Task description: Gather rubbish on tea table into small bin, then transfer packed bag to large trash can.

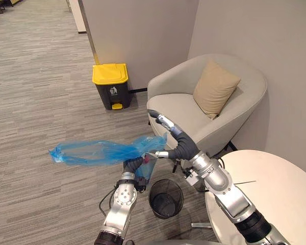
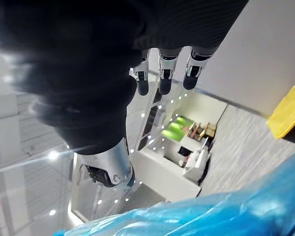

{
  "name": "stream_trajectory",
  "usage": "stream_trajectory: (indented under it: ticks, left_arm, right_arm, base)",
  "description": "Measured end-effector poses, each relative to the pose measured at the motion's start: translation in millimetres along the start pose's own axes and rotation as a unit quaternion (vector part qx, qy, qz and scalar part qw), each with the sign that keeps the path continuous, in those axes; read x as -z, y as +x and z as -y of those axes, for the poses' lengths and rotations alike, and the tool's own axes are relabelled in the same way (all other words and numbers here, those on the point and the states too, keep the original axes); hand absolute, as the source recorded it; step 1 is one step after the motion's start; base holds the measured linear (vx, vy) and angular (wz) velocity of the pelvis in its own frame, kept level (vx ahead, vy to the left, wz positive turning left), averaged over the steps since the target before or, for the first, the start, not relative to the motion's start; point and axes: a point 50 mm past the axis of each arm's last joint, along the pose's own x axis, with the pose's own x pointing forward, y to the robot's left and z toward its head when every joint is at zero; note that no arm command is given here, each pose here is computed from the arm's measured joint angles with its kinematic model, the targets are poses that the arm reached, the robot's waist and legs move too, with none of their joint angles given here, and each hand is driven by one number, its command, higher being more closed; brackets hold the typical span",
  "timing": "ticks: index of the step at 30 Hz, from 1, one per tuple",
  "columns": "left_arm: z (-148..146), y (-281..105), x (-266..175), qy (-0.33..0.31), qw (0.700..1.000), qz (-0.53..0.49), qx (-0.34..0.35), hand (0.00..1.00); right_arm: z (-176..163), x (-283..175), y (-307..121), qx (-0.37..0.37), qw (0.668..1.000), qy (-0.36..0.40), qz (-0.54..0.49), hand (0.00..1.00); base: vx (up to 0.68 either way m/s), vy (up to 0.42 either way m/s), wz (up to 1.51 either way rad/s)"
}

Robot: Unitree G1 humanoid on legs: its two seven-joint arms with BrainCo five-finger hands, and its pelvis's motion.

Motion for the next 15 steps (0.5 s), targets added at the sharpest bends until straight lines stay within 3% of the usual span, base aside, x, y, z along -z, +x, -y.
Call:
stream_trajectory:
  ticks: [3, 6, 8, 15]
  left_arm:
    - [-9, -5, 2, -0.001, 1.000, -0.003, -0.017, 1.00]
    - [-20, -7, 7, -0.005, 0.999, -0.016, -0.045, 1.00]
    - [-28, -12, 13, -0.013, 0.997, -0.031, -0.067, 1.00]
    - [-48, -24, 27, -0.025, 0.993, -0.063, -0.095, 1.00]
  right_arm:
    - [13, -7, -9, 0.048, 0.999, -0.003, 0.010, 0.00]
    - [32, -3, -23, 0.148, 0.989, 0.014, -0.007, 0.00]
    - [42, 10, -41, 0.222, 0.973, 0.047, -0.042, 0.00]
    - [43, 59, -93, 0.339, 0.916, 0.122, -0.174, 0.00]
  base:
    - [0.01, 0.009, -0.06]
    - [0.00, 0.000, 0.00]
    - [0.00, 0.000, 0.00]
    - [0.00, 0.000, 0.00]
